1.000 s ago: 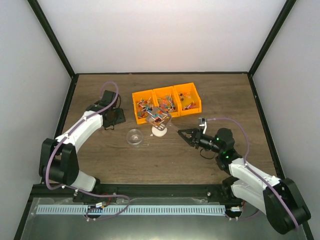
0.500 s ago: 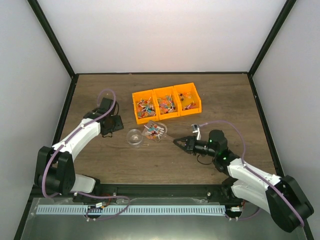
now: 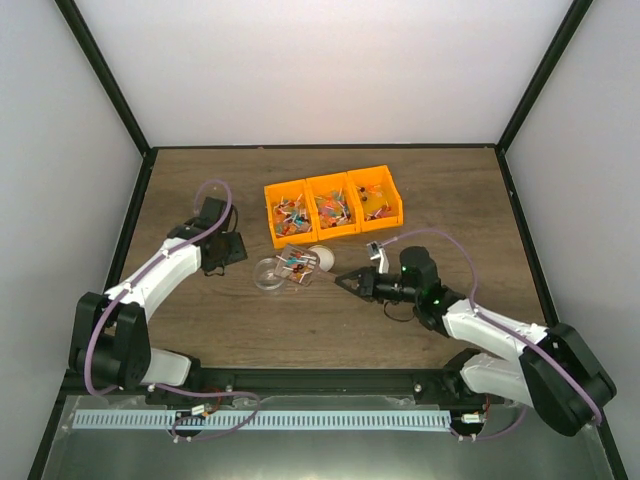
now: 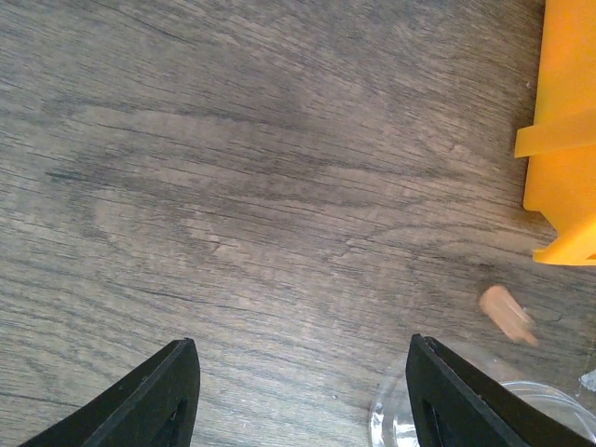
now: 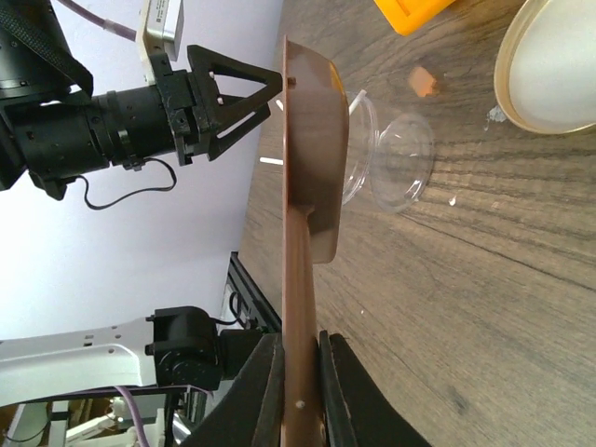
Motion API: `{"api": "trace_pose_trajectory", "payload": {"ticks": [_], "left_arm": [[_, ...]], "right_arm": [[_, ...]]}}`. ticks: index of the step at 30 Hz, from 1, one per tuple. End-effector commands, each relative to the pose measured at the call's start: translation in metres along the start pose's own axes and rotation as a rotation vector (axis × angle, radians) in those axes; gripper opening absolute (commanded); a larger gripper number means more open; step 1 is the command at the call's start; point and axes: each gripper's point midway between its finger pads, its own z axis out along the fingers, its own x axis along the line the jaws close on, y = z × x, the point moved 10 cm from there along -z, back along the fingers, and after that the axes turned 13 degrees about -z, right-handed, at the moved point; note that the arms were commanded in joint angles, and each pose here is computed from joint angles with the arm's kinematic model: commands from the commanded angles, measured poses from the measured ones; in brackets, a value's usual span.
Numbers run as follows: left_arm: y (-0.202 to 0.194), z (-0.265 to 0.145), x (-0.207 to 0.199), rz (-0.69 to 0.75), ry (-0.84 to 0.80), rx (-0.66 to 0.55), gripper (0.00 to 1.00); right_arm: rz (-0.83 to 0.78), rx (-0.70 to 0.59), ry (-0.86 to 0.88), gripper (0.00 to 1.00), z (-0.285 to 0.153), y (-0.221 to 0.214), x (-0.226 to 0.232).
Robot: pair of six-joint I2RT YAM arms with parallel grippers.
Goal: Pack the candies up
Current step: Place the fake candies in the packing bottle.
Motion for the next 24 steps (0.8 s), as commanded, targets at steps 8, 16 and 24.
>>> {"api": "trace_pose_trajectory", "payload": {"ticks": [8, 16, 24], "left_arm": [[-0.002, 0.001, 0.005, -0.028, -0.001, -0.015, 0.63], [-0.004, 0.002, 0.007, -0.039, 0.000, -0.013, 0.63], [-0.004, 0.002, 0.007, -0.043, -0.005, -0.012, 0.63]], "right_arm": [[-0.136, 0.027, -0.029, 0.01, 0.009, 0.019, 0.015], [-0.201, 0.057, -0.106, 0.01, 0.014, 0.029, 0.023], [-0.237, 0.088, -0.150, 0.01, 0.021, 0.030, 0.026]]}}
